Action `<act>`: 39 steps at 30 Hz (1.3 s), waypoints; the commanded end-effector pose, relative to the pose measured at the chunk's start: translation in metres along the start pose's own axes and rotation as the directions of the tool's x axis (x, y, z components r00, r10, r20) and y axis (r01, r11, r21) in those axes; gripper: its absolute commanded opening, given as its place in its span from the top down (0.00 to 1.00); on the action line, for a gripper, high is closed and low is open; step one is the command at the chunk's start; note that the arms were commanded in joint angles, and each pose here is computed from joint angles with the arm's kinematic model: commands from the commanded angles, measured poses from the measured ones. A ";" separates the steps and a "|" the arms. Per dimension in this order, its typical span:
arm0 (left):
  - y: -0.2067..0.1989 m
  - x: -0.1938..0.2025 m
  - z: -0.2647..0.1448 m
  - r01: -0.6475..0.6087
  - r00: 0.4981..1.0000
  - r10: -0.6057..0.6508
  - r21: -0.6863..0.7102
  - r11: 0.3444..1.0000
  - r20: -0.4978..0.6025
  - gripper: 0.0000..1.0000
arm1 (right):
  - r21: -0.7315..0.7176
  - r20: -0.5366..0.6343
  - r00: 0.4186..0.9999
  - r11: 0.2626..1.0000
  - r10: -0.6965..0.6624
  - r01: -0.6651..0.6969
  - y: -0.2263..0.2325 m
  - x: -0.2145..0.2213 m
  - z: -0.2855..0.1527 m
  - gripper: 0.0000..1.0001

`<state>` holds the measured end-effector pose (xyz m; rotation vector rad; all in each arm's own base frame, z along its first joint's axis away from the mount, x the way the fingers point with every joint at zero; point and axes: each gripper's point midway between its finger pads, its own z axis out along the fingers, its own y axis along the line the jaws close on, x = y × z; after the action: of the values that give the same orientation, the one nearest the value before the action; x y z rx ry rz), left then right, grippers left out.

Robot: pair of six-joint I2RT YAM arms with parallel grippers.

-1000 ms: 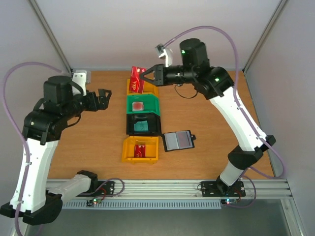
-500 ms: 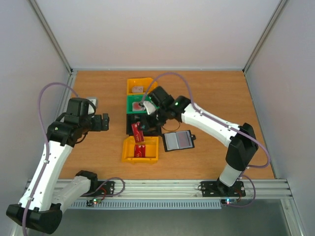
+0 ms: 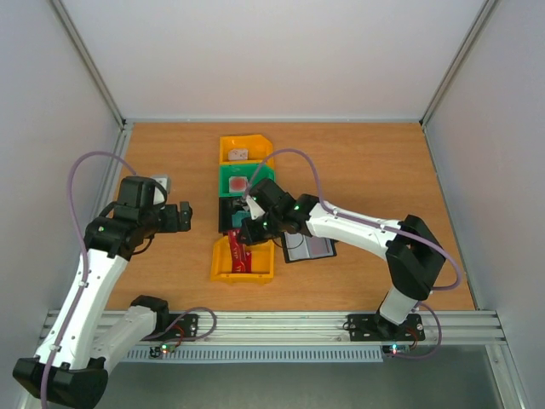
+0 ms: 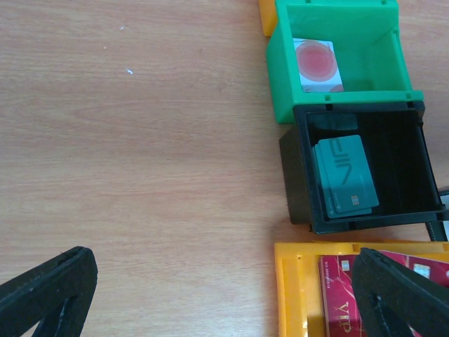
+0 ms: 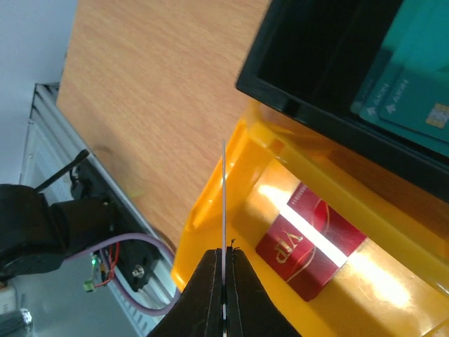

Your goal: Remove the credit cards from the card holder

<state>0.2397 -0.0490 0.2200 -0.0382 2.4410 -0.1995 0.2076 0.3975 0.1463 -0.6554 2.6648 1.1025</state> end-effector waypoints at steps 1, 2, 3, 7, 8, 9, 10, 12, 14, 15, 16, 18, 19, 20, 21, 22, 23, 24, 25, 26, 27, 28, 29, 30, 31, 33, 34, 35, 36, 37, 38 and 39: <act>-0.005 -0.012 -0.003 0.025 0.998 -0.027 0.036 0.999 0.060 0.01 | 0.007 0.070 0.997 0.999 0.032 -0.032 -0.003 -0.007 0.002 0.99; -0.006 -0.012 -0.004 0.025 0.998 -0.027 0.038 0.999 0.058 0.01 | 0.004 0.068 0.997 0.999 0.034 -0.035 -0.003 -0.005 0.004 0.99; -0.006 -0.012 -0.004 0.024 0.998 -0.026 0.041 0.999 0.056 0.01 | 0.001 0.057 0.998 0.999 0.032 -0.032 -0.003 -0.002 0.006 0.99; -0.006 -0.012 -0.002 0.024 0.998 -0.025 0.039 0.999 0.049 0.01 | -0.002 -0.006 0.999 0.999 0.047 -0.047 0.003 0.015 0.017 0.99; -0.007 -0.012 -0.002 0.024 0.999 -0.026 0.041 0.999 0.045 0.01 | -0.004 -0.013 0.999 0.999 0.053 -0.053 0.005 0.019 0.019 0.99; -0.007 -0.012 -0.001 0.024 0.999 -0.026 0.043 0.999 0.040 0.01 | -0.001 -0.014 0.998 0.998 0.065 -0.065 0.006 0.022 0.020 0.99; -0.008 -0.012 -0.002 0.022 0.999 -0.024 0.047 0.999 0.035 0.01 | 0.000 -0.010 0.997 0.997 0.076 -0.076 0.007 0.023 0.021 0.99; -0.009 -0.012 -0.003 0.023 0.999 -0.025 0.053 0.998 0.035 0.01 | 0.007 0.008 0.995 0.995 0.103 -0.103 0.004 0.022 0.022 0.99; -0.009 -0.013 -0.004 0.023 0.999 -0.025 0.051 0.998 0.037 0.01 | 0.018 0.021 0.993 0.993 0.117 -0.117 -0.001 0.022 0.024 0.99; -0.009 -0.013 -0.005 0.022 0.999 -0.024 0.049 0.999 0.040 0.01 | 0.017 0.027 0.992 0.992 0.121 -0.121 -0.003 0.022 0.026 0.99; -0.009 -0.014 -0.005 0.018 0.999 -0.020 0.048 0.999 0.042 0.01 | 0.018 0.029 0.992 0.992 0.124 -0.124 -0.006 0.023 0.030 0.99; -0.008 -0.014 -0.006 0.015 0.999 -0.017 0.046 0.999 0.045 0.01 | 0.022 0.027 0.992 0.992 0.123 -0.123 -0.011 0.023 0.036 0.99; -0.008 -0.014 -0.006 0.015 0.999 -0.017 0.047 0.999 0.047 0.01 | 0.025 0.023 0.992 0.992 0.122 -0.123 -0.012 0.024 0.040 0.99; -0.009 -0.014 -0.007 0.014 0.999 -0.016 0.048 0.999 0.046 0.01 | 0.024 0.020 0.993 0.993 0.112 -0.113 -0.012 0.022 0.043 0.99; -0.009 -0.014 -0.007 0.013 0.999 -0.015 0.050 0.999 0.048 0.01 | 0.021 0.018 0.994 0.994 0.106 -0.106 -0.011 0.021 0.045 0.99; -0.009 -0.014 -0.007 0.013 0.999 -0.015 0.048 0.999 0.048 0.01 | 0.023 0.016 0.994 0.994 0.105 -0.105 -0.012 0.021 0.046 0.99; -0.008 -0.014 -0.007 0.014 0.999 -0.016 0.047 0.999 0.048 0.01 | 0.020 0.011 0.994 0.994 0.105 -0.105 -0.012 0.022 0.047 0.99; -0.008 -0.014 -0.007 0.014 0.999 -0.017 0.046 0.999 0.048 0.01 | 0.019 0.002 0.994 0.994 0.110 -0.110 -0.012 0.024 0.047 0.99; -0.008 -0.014 -0.007 0.015 0.999 -0.017 0.047 0.999 0.048 0.01 | 0.022 -0.012 0.993 0.993 0.117 -0.117 -0.014 0.028 0.048 0.99; -0.008 -0.013 -0.006 0.015 0.999 -0.017 0.046 0.999 0.046 0.01 | 0.024 -0.021 0.992 0.992 0.127 -0.126 -0.015 0.031 0.047 0.99; -0.008 -0.014 -0.006 0.015 0.999 -0.017 0.044 0.999 0.047 0.01 | 0.031 -0.027 0.990 0.990 0.142 -0.141 -0.017 0.035 0.046 0.99; -0.008 -0.014 -0.006 0.015 0.999 -0.017 0.043 0.999 0.048 0.01 | 0.042 -0.026 0.988 0.987 0.153 -0.152 -0.020 0.038 0.044 0.99; -0.007 -0.014 -0.007 0.015 0.999 -0.017 0.042 0.999 0.049 0.01 | 0.049 -0.022 0.987 0.986 0.159 -0.158 -0.022 0.039 0.042 0.99; -0.008 -0.014 -0.008 0.013 0.999 -0.015 0.042 0.999 0.050 0.01 | 0.057 -0.022 0.987 0.985 0.162 -0.160 -0.023 0.041 0.041 0.99; -0.008 -0.014 -0.008 0.011 0.999 -0.014 0.043 0.999 0.051 0.01 | 0.061 -0.025 0.987 0.985 0.160 -0.159 -0.023 0.041 0.040 0.99; -0.008 -0.014 -0.008 0.010 0.999 -0.012 0.046 0.999 0.049 0.01 | 0.067 -0.043 0.986 0.985 0.163 -0.160 -0.024 0.043 0.040 0.99; -0.008 -0.014 -0.006 0.010 0.999 -0.012 0.045 0.999 0.043 0.01 | 0.075 -0.053 0.984 0.983 0.170 -0.165 -0.025 0.045 0.041 0.99; -0.008 -0.014 -0.005 0.010 0.999 -0.012 0.043 0.999 0.039 0.01 | 0.088 -0.060 0.982 0.980 0.182 -0.176 -0.027 0.047 0.042 0.99; -0.008 -0.013 -0.003 0.015 0.999 -0.017 0.041 0.999 0.032 0.01 | 0.099 -0.059 0.980 0.978 0.189 -0.182 -0.030 0.048 0.043 0.99; -0.008 -0.013 -0.001 0.020 0.999 -0.021 0.041 0.999 0.024 0.01 | 0.099 -0.056 0.981 0.979 0.184 -0.178 -0.030 0.047 0.043 0.98; -0.009 -0.013 0.000 0.022 1.000 -0.023 0.047 0.999 0.018 0.01 | 0.093 -0.054 0.984 0.982 0.167 -0.161 -0.028 0.044 0.044 0.97; -0.011 -0.014 0.001 0.022 1.000 -0.024 0.056 0.998 0.020 0.01 | 0.090 -0.055 0.987 0.985 0.150 -0.145 -0.026 0.041 0.043 0.97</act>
<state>0.2416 -0.0549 0.2181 -0.0380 2.4512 -0.2424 0.1802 0.3941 0.0771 -0.4673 2.8529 1.0180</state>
